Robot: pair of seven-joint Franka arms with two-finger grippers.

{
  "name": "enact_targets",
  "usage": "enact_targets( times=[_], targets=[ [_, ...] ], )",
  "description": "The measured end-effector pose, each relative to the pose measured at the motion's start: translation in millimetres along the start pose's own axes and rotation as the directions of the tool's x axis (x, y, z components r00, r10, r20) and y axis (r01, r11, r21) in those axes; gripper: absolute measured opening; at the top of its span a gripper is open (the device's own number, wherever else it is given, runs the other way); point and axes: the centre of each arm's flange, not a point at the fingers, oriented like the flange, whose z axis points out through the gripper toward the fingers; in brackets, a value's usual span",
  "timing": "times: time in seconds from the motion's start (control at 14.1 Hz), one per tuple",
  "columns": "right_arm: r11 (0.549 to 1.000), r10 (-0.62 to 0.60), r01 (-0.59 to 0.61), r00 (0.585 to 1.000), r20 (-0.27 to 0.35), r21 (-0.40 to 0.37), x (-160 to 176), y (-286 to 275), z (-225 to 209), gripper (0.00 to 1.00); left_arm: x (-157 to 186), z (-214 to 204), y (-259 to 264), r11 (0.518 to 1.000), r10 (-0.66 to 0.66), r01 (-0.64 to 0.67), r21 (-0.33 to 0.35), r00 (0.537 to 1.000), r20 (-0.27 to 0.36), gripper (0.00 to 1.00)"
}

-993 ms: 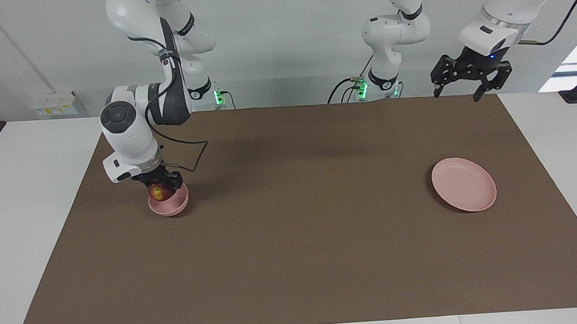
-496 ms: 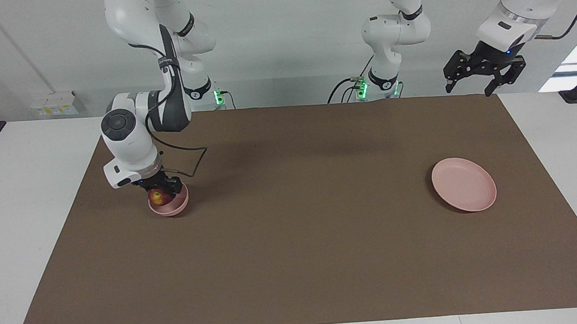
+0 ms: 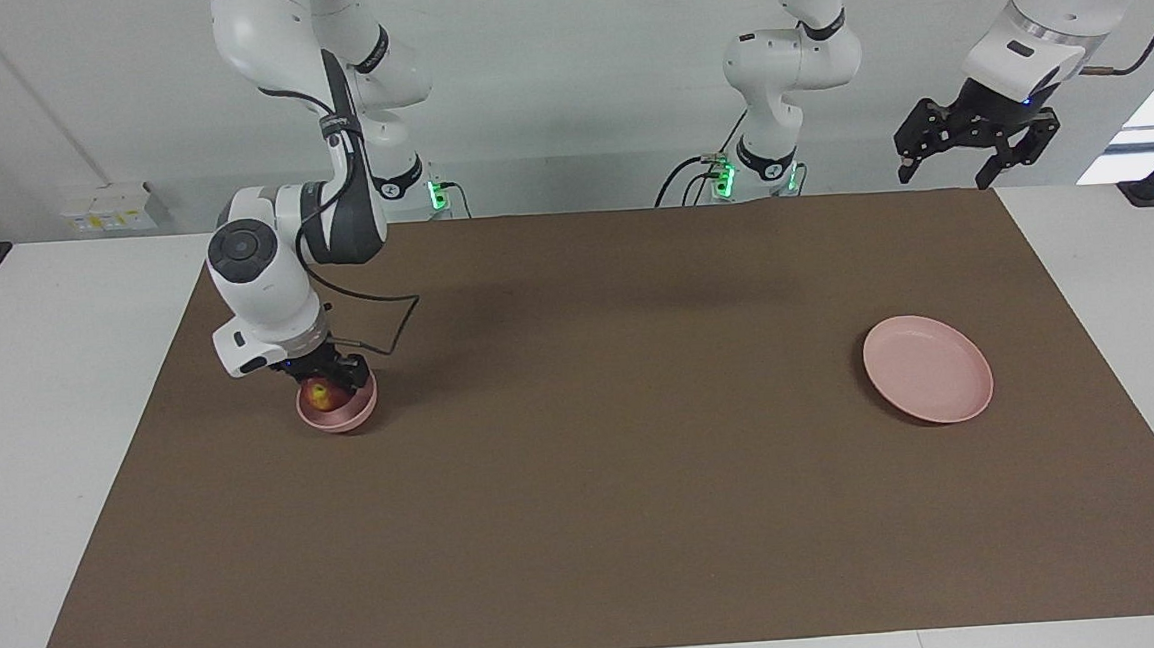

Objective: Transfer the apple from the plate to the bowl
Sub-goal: 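Lower the apple into the small pink bowl with the right gripper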

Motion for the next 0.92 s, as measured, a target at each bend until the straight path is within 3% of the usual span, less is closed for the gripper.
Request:
enact_targets(
  times=[0.92],
  targets=[
    [1.000,0.010,-0.010,1.000,0.021,0.014,-1.7,-5.9,8.5,0.80,-2.6,0.2,-8.1,0.998,-0.057,0.057,0.024,0.998,0.011,1.00]
  ],
)
